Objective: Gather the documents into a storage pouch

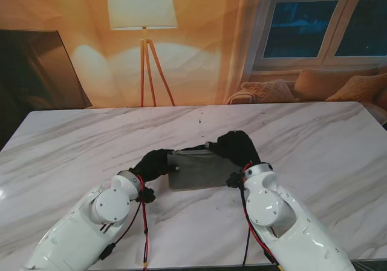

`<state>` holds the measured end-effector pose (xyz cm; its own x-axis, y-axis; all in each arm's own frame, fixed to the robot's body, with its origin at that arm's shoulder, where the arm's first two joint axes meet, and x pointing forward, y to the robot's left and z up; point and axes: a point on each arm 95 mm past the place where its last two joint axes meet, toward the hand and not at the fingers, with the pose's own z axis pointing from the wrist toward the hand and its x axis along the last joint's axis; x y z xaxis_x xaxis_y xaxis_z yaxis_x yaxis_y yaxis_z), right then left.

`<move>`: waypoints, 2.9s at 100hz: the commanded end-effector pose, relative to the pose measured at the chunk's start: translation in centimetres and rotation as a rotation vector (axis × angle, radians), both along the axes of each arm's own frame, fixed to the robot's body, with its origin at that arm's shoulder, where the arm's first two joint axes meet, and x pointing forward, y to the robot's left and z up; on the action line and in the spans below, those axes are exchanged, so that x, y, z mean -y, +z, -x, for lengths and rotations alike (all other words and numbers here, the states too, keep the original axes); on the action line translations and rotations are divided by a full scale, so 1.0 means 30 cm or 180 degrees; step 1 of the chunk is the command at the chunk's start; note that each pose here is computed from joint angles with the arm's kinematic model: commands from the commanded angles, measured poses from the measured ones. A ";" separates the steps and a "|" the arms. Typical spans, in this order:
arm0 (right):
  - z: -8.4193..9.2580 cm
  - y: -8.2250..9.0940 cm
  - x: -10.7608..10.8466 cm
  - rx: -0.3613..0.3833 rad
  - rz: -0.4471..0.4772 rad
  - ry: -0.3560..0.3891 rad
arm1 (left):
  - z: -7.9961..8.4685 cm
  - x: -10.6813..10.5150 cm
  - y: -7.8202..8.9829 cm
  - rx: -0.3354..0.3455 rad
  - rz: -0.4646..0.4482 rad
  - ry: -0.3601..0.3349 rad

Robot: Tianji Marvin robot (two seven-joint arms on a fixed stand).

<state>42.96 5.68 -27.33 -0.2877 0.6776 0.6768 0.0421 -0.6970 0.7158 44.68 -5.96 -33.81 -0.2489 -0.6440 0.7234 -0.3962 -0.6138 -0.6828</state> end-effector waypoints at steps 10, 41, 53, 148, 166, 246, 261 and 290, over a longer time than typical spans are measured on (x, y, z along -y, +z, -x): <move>-0.038 0.078 0.002 0.0093 -0.0051 -0.0080 | 0.019 0.002 -0.002 -0.0004 -0.0020 -0.0077; -0.078 0.100 0.029 0.0083 -0.0014 -0.0249 | 0.032 0.000 -0.010 -0.0064 0.0026 -0.0028; -0.095 0.092 0.044 0.0059 0.0027 -0.0334 | 0.034 -0.001 -0.011 -0.0085 0.0043 -0.0009; -0.157 0.070 0.262 0.0157 0.0260 -0.1064 | 0.044 -0.056 0.009 -0.0023 -0.0001 0.0198; -0.167 0.053 0.322 0.0164 0.0356 -0.1240 | 0.042 -0.072 0.020 0.0032 -0.0031 0.0232; -0.201 0.012 0.440 0.0139 0.0486 -0.1591 | 0.034 -0.092 0.034 0.0132 0.0004 0.0408; -0.187 0.014 0.424 0.0057 0.0428 -0.1389 | 0.026 -0.091 0.044 0.0162 0.0041 0.0441; -0.150 0.053 0.388 0.0042 0.0327 -0.1164 | -0.013 -0.085 0.067 0.0151 0.0056 0.0472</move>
